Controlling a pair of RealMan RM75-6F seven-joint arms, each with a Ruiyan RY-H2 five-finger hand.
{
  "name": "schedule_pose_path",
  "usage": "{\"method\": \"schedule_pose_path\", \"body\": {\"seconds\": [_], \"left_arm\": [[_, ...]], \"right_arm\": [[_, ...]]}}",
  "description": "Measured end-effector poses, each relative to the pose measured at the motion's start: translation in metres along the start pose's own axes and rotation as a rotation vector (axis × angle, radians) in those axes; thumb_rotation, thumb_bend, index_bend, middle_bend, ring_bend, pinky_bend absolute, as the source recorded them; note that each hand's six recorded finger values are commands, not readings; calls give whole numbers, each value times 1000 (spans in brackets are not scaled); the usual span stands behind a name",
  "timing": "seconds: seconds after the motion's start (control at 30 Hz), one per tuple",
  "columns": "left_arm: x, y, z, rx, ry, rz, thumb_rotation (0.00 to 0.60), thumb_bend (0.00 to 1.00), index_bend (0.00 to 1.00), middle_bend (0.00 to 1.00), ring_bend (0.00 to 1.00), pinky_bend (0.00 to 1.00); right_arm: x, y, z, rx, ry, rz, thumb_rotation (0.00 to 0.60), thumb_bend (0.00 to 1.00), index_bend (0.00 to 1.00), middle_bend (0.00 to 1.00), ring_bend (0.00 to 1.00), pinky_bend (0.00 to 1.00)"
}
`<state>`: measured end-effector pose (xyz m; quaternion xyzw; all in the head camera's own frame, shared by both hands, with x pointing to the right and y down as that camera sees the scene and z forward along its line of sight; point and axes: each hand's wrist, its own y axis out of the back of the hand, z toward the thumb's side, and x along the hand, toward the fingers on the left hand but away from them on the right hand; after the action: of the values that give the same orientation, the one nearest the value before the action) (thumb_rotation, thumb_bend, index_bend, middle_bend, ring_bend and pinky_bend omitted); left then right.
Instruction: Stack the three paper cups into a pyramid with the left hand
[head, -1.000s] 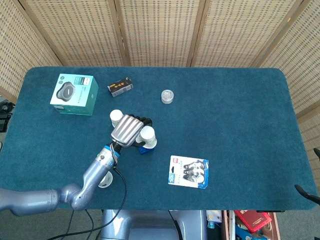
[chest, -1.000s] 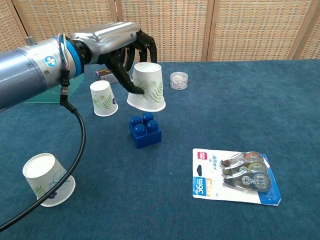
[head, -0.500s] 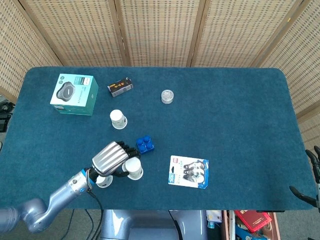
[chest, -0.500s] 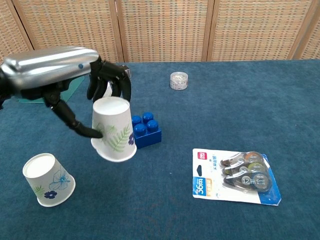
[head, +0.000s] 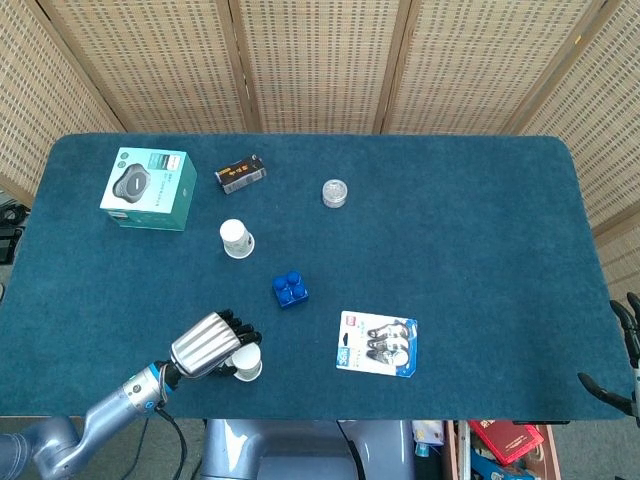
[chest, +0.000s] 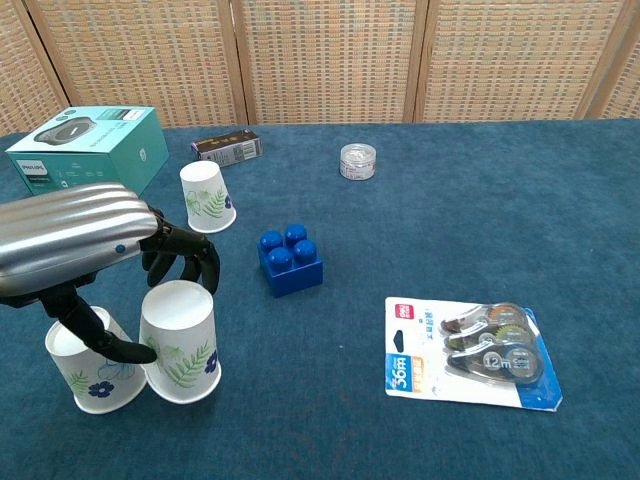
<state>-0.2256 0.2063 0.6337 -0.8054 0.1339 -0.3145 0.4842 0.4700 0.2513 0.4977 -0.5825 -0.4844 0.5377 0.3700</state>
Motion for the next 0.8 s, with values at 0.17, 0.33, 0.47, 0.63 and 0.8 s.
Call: {"method": "schedule_pose_path", "body": {"seconds": [0.17,0.33,0.47,0.63,0.8], "left_arm": [[4,-8,2,20,-2,-2,600,175,420,490,517,458],[9,-18,4,11,0,-15,600,175,420,473,499,447],[10,-25,3,-2,4,-24,600,175,420,461,486,439],[7,-31,-1,10,9,-40,600,175,390,378,410,404],[0,-34,-5,23,22,-84,600,175,100,40,85,234]], "right_arm": [[1,-1,2,2,6,3,600,0,0,0,0,0],[1,-1,2,3,7,4,600,0,0,0,0,0],[1,0,1,1,6,2,600,0,0,0,0,0],[1,0,1,1,6,2,600,0,0,0,0,0],[1,0,2,0,6,1,600,0,0,0,0,0]]}}
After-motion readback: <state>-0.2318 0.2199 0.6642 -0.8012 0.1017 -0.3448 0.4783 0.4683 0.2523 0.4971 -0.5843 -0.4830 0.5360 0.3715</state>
